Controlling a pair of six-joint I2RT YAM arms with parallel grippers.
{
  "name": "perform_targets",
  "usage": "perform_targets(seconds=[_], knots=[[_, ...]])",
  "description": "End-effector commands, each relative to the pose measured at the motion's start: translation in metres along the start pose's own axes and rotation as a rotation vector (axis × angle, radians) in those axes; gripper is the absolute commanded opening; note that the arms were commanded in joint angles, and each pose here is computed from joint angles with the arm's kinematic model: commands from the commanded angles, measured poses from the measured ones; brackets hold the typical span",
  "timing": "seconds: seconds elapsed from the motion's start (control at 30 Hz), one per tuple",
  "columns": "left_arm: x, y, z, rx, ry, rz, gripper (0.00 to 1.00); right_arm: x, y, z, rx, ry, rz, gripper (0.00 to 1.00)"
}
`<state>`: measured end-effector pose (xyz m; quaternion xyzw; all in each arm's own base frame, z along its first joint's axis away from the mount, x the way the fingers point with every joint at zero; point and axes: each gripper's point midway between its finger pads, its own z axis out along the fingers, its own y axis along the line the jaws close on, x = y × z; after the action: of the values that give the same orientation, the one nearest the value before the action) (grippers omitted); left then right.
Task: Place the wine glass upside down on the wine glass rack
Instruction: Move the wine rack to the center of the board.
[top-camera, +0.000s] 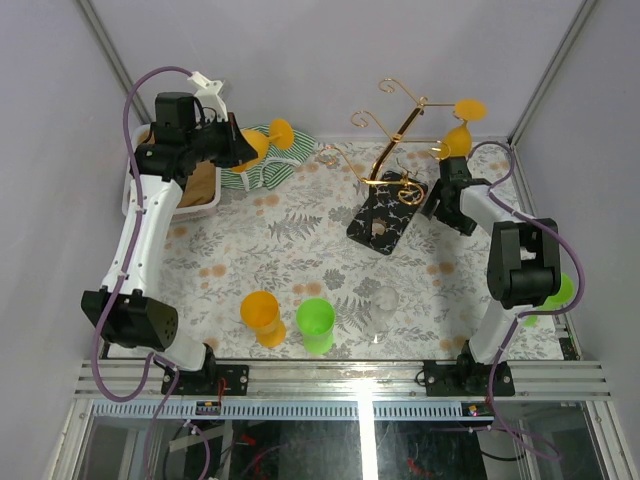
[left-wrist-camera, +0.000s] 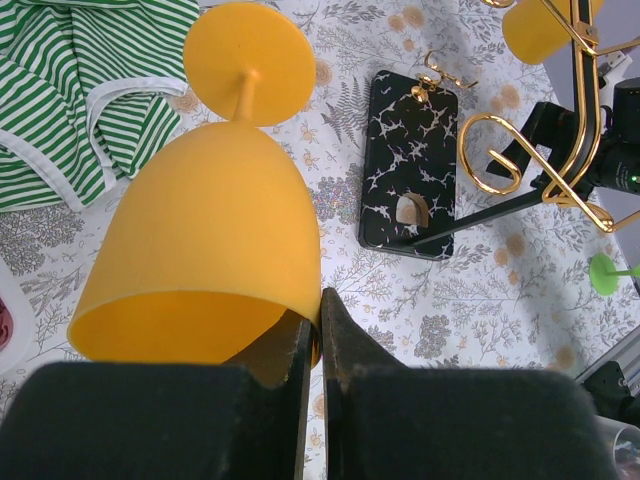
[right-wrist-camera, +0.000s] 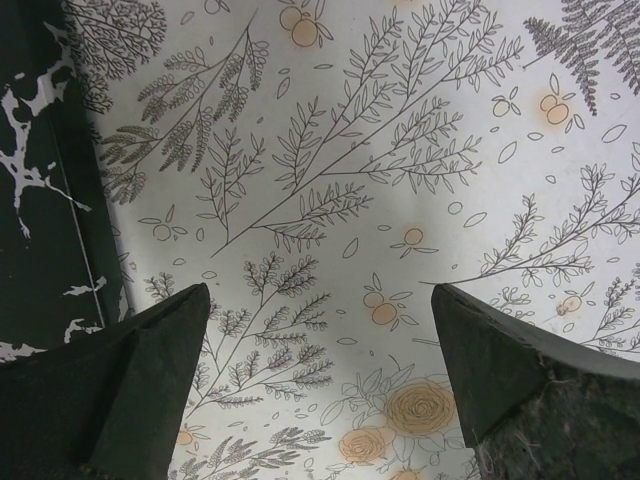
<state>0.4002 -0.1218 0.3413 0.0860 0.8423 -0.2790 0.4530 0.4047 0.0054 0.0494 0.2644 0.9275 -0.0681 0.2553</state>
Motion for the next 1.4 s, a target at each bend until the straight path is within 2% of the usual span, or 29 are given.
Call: perform_targets(seconds=[0.0, 0.33, 0.5, 0.67, 0.83, 1.07, 1.37], knots=[[-0.017, -0.004, -0.004, 0.014, -0.045, 0.033, 0.0, -0.007, -0.002, -0.004, 0.024, -0.043, 0.012, 0.99], [-0.018, -0.006, -0.005, 0.018, -0.046, 0.028, 0.0, 0.003, -0.042, 0.009, 0.079, 0.012, 0.07, 0.99], [-0.019, -0.005, -0.002, 0.025, -0.042, 0.021, 0.0, -0.001, -0.045, 0.009, 0.073, 0.02, 0.073, 0.99], [-0.02, -0.006, -0.002, 0.027, -0.044, 0.02, 0.0, 0.002, -0.035, 0.012, -0.041, 0.071, 0.139, 0.99], [-0.019, -0.005, -0.002, 0.026, -0.044, 0.02, 0.0, -0.011, -0.009, -0.001, -0.239, 0.029, 0.179, 0.99], [-0.019, -0.004, 0.001, 0.026, -0.041, 0.017, 0.0, -0.011, 0.02, -0.008, -0.499, 0.079, 0.294, 0.99], [-0.017, -0.003, 0.004, 0.028, -0.035, 0.015, 0.0, -0.002, 0.042, 0.012, -0.595, 0.164, 0.346, 0.99]])
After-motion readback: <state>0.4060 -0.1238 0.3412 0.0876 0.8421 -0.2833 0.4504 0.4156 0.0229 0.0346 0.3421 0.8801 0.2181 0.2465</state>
